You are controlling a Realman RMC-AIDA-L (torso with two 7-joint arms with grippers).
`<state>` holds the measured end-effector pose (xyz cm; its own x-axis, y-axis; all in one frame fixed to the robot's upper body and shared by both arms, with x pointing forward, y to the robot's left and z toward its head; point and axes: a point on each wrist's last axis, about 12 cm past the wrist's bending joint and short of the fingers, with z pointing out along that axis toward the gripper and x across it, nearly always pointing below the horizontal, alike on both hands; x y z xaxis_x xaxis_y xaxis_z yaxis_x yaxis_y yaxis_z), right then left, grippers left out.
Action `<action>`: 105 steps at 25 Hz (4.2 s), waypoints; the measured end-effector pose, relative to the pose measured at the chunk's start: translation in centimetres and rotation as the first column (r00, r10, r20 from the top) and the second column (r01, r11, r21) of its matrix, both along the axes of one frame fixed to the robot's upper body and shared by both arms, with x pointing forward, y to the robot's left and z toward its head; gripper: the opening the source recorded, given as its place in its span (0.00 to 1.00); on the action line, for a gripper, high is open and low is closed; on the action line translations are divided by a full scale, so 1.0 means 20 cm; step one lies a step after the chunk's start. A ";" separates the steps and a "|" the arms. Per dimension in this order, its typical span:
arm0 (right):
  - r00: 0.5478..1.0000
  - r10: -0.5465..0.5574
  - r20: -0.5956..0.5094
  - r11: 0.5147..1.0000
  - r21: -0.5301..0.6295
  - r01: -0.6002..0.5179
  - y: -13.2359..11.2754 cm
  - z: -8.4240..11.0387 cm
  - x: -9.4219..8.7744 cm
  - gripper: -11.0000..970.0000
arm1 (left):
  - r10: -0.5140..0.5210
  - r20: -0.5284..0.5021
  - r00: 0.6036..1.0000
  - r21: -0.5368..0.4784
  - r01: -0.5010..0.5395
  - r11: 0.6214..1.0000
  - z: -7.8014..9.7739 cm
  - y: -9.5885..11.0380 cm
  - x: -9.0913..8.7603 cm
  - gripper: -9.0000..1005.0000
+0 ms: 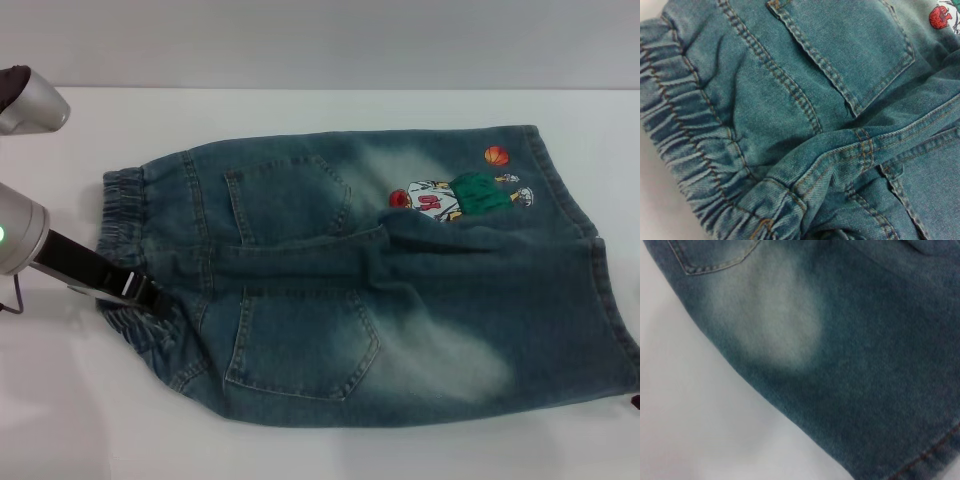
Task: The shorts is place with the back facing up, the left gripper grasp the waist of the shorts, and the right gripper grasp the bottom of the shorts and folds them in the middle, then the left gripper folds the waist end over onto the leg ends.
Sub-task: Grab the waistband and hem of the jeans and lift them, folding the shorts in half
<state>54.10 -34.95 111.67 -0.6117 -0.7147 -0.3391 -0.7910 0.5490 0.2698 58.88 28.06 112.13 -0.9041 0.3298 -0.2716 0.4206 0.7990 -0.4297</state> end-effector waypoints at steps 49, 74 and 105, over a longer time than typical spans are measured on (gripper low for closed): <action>0.992 0.065 0.112 0.996 0.052 -0.071 0.06 0.08 -0.02 0.01 | 0.021 0.091 0.996 0.023 -0.023 0.999 0.07 0.00 0.06 0.05; 0.817 -0.229 0.529 0.941 0.334 0.048 -0.17 0.44 -0.02 0.01 | 0.116 0.428 0.896 0.068 -0.160 0.985 0.35 -0.01 0.29 0.05; 0.662 -0.452 0.598 0.888 0.372 0.271 -0.04 0.16 0.37 0.01 | 0.177 0.562 0.808 0.067 -0.258 0.964 0.19 -0.21 0.44 0.05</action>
<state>61.57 -35.84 114.82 -0.3619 -0.3294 -0.8721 -0.5635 0.8225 -0.0768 67.68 23.77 115.99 -0.6715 0.2116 -0.7101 0.3615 0.9301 -0.0647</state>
